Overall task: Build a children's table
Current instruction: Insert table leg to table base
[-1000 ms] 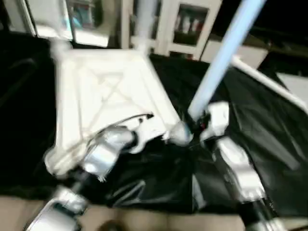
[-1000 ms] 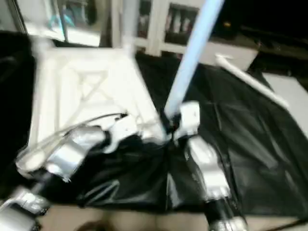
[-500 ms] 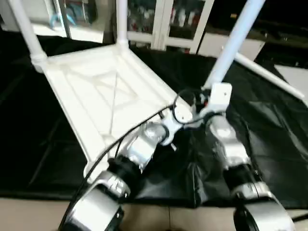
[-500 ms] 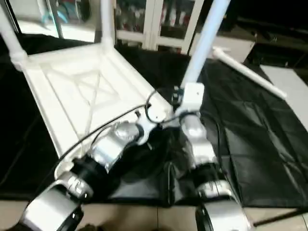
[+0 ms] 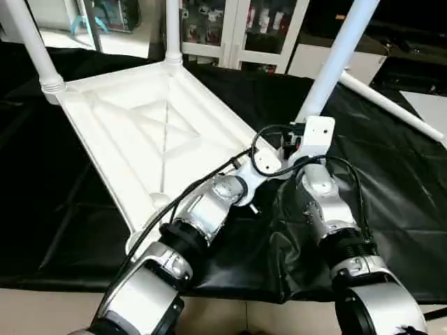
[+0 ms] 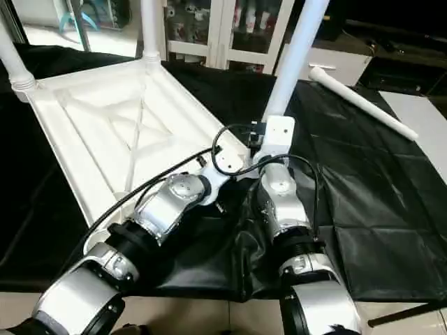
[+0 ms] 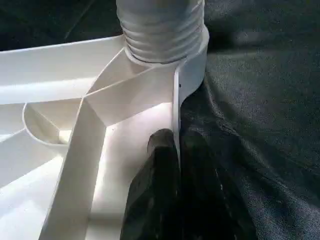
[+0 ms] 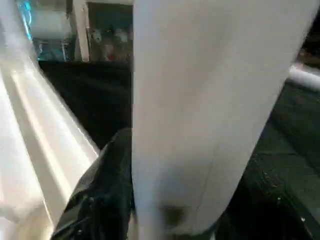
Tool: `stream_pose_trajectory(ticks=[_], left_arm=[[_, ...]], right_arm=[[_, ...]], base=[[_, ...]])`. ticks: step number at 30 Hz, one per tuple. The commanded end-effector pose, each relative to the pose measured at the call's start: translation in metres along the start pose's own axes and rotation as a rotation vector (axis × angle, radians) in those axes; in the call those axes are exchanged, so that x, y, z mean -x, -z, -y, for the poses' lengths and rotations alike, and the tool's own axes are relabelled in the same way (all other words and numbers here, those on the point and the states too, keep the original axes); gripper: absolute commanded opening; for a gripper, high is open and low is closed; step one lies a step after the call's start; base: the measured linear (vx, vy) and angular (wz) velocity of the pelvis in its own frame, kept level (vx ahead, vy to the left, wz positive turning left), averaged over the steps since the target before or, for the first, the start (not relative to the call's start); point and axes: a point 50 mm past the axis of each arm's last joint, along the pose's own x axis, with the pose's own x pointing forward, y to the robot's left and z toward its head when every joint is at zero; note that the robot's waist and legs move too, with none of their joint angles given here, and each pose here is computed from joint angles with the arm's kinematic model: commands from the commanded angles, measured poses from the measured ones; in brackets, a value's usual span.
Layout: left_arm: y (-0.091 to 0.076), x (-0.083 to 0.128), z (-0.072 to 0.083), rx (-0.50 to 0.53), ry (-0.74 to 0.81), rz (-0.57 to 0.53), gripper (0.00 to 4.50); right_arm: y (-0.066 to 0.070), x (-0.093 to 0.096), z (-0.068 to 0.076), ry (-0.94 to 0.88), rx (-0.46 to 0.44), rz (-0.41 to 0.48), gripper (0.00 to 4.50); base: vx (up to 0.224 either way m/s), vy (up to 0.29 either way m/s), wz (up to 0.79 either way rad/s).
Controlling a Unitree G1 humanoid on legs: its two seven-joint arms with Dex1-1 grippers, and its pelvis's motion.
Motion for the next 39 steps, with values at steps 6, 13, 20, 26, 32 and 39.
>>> stream_pose_trajectory(ticks=[6, 13, 20, 26, 32, 39], left_arm=[[-0.012, 0.003, -0.012, -0.035, -0.029, 0.066, 0.00], [-0.012, 0.003, -0.013, -0.042, -0.021, 0.064, 0.00], [-0.010, 0.004, -0.013, -0.045, -0.011, 0.060, 0.00], [0.003, 0.007, -0.012, -0.056, 0.061, 0.059, 0.00], [0.018, 0.015, -0.008, -0.075, 0.156, 0.046, 0.00], [0.047, 0.049, 0.015, -0.187, 0.553, 0.101, 0.00]], right_arm=[[0.025, 0.010, 0.008, -0.070, 0.038, -0.101, 3.12], [0.014, 0.011, 0.007, -0.129, 0.043, -0.056, 3.68], [0.003, 0.017, 0.009, -0.169, 0.044, -0.005, 4.22], [-0.001, 0.042, 0.031, -0.186, 0.085, 0.007, 4.46], [0.002, 0.057, 0.054, -0.201, 0.119, -0.026, 4.46], [-0.005, 0.098, 0.074, -0.738, 0.092, -0.045, 4.46]], base=[[0.000, 0.000, 0.00], [0.000, 0.000, 0.00], [0.000, 0.000, 0.00], [0.000, 0.000, 0.00], [0.000, 0.000, 0.00], [0.000, 0.000, 0.00]])
